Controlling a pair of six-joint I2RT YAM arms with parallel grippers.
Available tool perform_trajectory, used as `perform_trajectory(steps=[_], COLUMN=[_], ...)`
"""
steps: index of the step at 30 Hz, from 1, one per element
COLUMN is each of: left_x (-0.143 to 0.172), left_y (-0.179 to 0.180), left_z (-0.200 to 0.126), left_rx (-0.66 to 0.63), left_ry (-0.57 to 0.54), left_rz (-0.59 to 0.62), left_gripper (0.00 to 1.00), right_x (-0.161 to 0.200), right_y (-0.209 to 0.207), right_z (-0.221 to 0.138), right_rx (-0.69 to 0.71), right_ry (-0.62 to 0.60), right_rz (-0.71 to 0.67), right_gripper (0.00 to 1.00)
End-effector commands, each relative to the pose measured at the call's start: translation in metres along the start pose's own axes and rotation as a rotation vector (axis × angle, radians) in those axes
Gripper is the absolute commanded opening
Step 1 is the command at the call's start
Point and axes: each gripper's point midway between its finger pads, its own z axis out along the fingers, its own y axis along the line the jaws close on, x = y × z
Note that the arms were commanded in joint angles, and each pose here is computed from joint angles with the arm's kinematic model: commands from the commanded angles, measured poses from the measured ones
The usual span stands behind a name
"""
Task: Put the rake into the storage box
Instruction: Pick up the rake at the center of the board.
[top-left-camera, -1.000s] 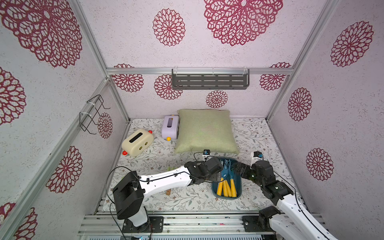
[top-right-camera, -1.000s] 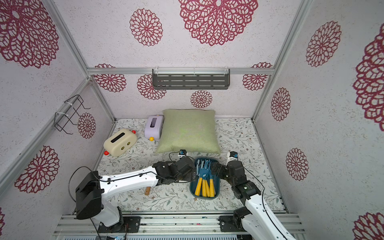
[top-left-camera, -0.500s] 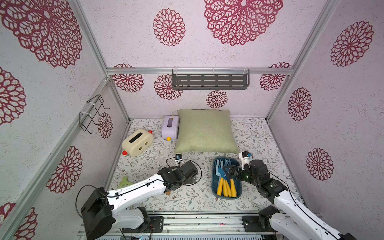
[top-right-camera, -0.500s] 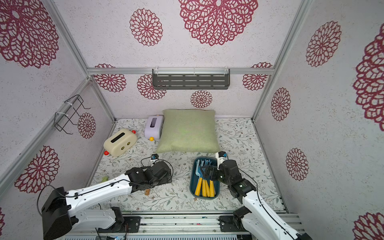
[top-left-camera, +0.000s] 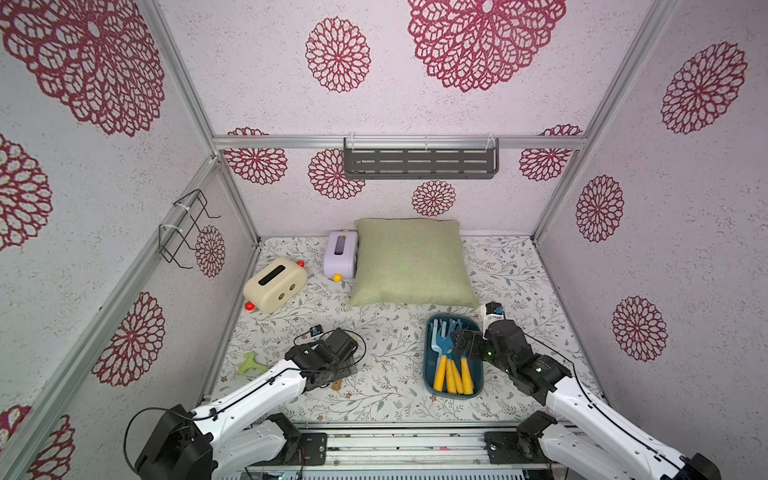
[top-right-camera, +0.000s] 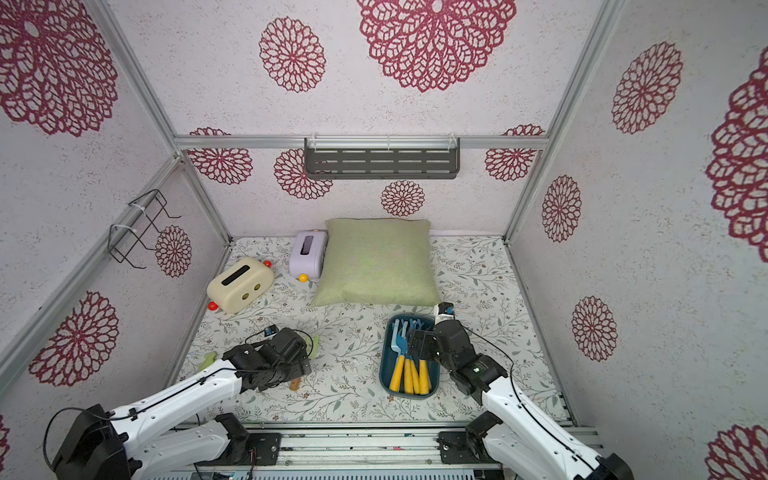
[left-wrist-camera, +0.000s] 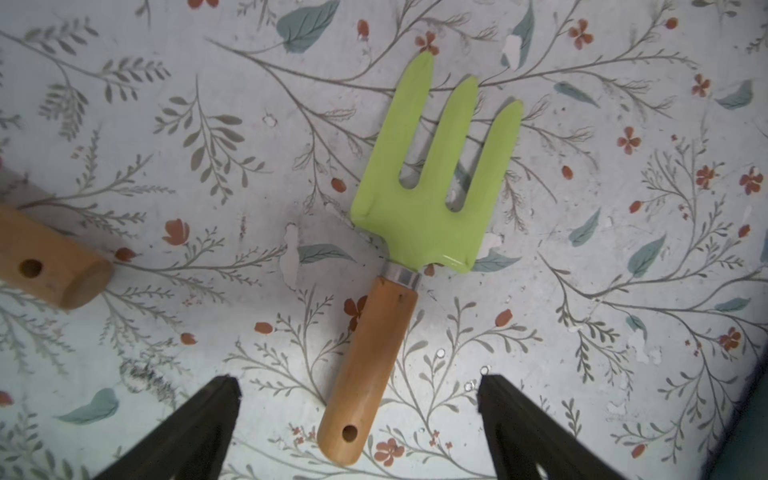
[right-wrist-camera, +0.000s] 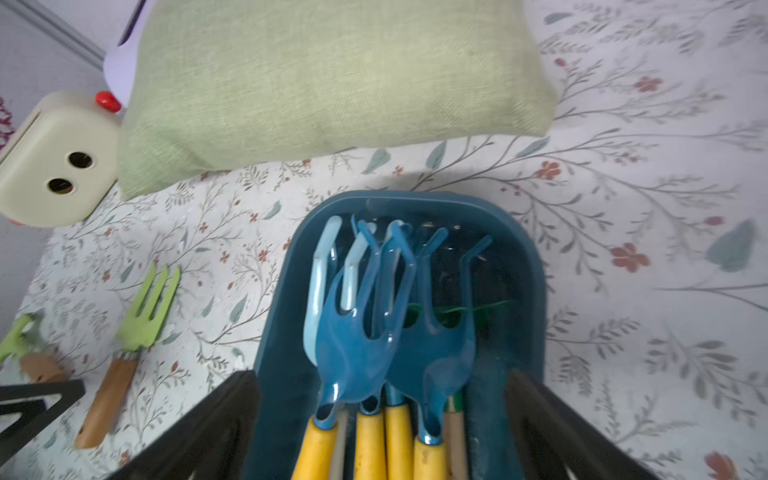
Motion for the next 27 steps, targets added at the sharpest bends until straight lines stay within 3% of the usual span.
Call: perform_trajectory(steps=[1, 7, 20, 27], left_x=[0.004, 0.004, 0.012, 0.014], left_y=[-0.008, -0.014, -0.028, -0.034], left_z=[0.01, 0.027, 0.057, 0.057], left_rx=[0.032, -0.001, -0.026, -0.008], left_ry=[0.052, 0.107, 0.196, 0.211], left_rz=[0.001, 0.039, 0.089, 0.095], left_gripper=[0.86, 0.6, 0.42, 0.2], right_x=[-0.023, -0.023, -0.018, -0.02], right_y=[-0.012, -0.014, -0.016, -0.017], right_z=[-0.013, -0.014, -0.011, -0.011], right_rx=[0.084, 0.086, 0.082, 0.081], right_ry=[-0.093, -0.109, -0.102, -0.107], right_rz=[0.024, 0.026, 0.025, 0.033], right_gripper=[0.99, 0.99, 0.99, 0.99])
